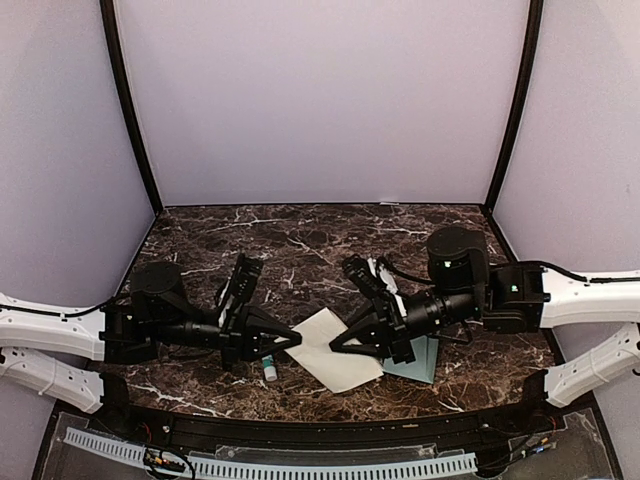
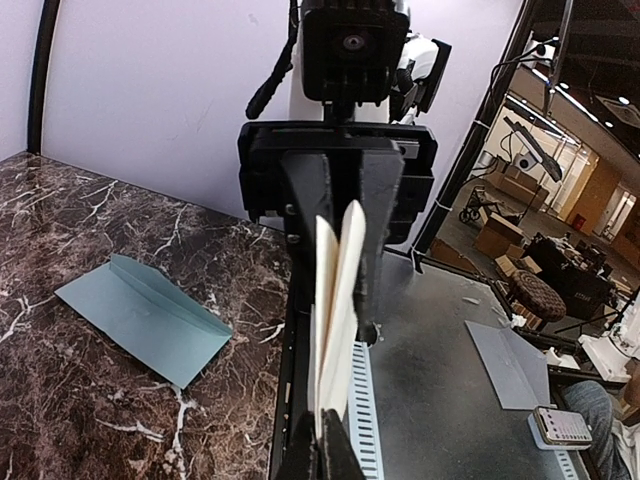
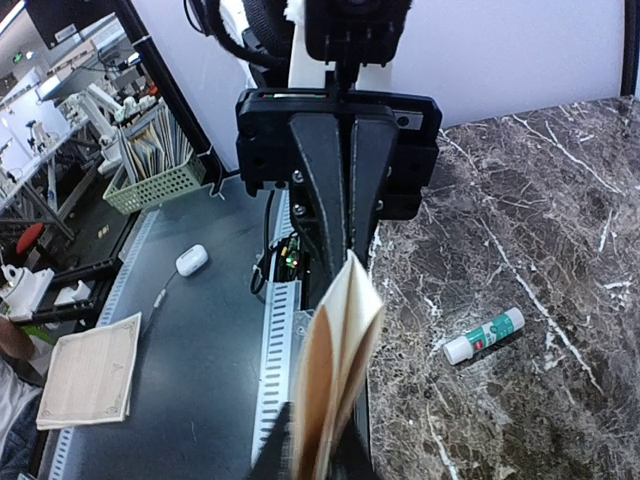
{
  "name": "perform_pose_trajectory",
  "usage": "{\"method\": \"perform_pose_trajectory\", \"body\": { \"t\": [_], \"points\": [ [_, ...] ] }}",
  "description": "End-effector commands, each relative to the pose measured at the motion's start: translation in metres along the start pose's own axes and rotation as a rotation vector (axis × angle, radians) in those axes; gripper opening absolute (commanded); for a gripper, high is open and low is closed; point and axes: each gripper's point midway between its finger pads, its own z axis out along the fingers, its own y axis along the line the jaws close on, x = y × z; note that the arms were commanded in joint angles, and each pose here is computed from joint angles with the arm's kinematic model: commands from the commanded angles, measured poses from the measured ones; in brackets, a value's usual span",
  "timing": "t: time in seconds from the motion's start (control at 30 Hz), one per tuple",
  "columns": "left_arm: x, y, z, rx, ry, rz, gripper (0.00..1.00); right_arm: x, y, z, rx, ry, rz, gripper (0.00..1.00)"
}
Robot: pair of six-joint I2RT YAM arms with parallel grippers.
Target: Place the letter into the envelope and seal it
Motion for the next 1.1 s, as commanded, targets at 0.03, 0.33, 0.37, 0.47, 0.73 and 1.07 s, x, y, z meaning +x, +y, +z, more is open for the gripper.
{"method": "perform_pose_trajectory", "body": {
  "t": [0.03,0.33,0.37,0.47,0.73,1.07],
  "points": [
    [-0.014,-0.009,0.0,0.035,-0.031,0.038,0.02,-0.01,0.007,0.002,-0.031,-0.02,-0.017,0.0],
    [-0.017,-0.01,-0.003,0.027,-0.049,0.042,0.33,-0.019,0.004,-0.004,0.003,-0.063,-0.004,0.0],
    [-0.02,-0.011,-0.005,0.024,-0.065,0.046,0.46,-0.024,0.006,-0.006,0.002,-0.086,-0.007,0.0],
    [-0.023,-0.013,-0.012,0.02,-0.093,0.054,0.6,-0.036,0.011,-0.013,-0.005,-0.152,-0.009,0.0],
    [-0.027,-0.027,-0.018,0.091,-0.13,0.073,0.61,-0.063,0.018,-0.022,-0.037,-0.29,0.014,0.0],
    [-0.025,-0.033,-0.016,0.138,-0.133,0.066,0.39,-0.085,0.021,-0.021,-0.077,-0.388,0.033,0.0]
  ]
}}
